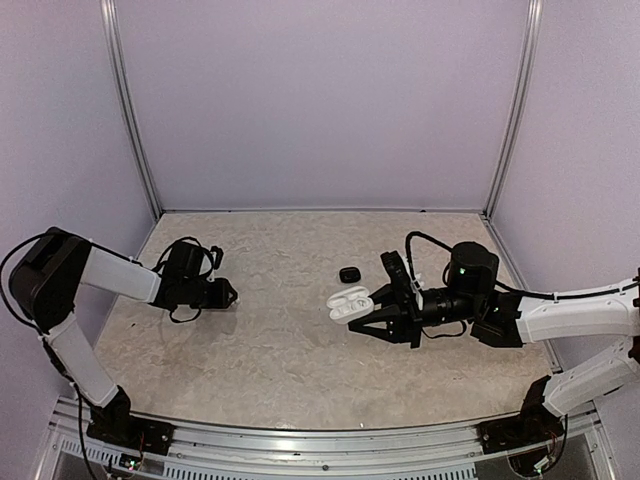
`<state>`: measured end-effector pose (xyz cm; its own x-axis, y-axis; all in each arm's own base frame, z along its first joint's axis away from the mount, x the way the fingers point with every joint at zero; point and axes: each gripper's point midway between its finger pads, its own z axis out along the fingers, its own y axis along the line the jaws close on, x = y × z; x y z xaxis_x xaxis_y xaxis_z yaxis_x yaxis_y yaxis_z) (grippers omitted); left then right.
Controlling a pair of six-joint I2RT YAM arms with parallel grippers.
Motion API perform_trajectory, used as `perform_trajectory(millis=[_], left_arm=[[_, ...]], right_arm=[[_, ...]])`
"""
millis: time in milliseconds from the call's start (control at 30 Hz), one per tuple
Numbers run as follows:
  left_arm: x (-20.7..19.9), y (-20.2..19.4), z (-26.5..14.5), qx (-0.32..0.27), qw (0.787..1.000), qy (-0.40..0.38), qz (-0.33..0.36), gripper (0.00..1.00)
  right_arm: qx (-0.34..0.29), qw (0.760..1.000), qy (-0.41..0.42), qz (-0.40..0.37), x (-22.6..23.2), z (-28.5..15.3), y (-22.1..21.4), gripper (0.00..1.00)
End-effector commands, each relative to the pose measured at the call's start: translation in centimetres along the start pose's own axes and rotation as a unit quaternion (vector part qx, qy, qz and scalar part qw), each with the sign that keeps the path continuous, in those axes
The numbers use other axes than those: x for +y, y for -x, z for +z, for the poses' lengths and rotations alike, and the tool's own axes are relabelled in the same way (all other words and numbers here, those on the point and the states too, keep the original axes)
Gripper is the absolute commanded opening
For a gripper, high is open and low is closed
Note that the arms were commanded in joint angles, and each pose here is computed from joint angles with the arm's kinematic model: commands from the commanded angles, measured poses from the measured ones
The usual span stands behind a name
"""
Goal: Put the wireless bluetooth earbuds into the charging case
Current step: Adjust the left earbud at the center of the board.
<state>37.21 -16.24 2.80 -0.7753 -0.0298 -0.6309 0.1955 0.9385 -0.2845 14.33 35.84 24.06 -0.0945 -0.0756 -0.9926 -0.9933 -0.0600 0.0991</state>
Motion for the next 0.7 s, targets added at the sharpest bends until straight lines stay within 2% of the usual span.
perform_trajectory(millis=[0, 300, 667], left_arm=[[-0.9, 0.7, 0.5, -0.009, 1.0, -0.022, 0.006, 0.31], [-1.3, -1.1, -0.1, 0.005, 1.0, -0.019, 0.006, 0.27], [-1.5, -0.3, -1.8, -0.022, 1.0, -0.021, 0.003, 0.17]], right_arm=[[-0.004, 1.0, -0.002, -0.007, -0.4, 0.0, 0.6, 0.0], [-0.004, 1.0, -0.007, -0.008, -0.6, 0.0, 0.6, 0.0], [-0.004, 1.0, -0.006, -0.009, -0.4, -0.1, 0.7, 0.0]])
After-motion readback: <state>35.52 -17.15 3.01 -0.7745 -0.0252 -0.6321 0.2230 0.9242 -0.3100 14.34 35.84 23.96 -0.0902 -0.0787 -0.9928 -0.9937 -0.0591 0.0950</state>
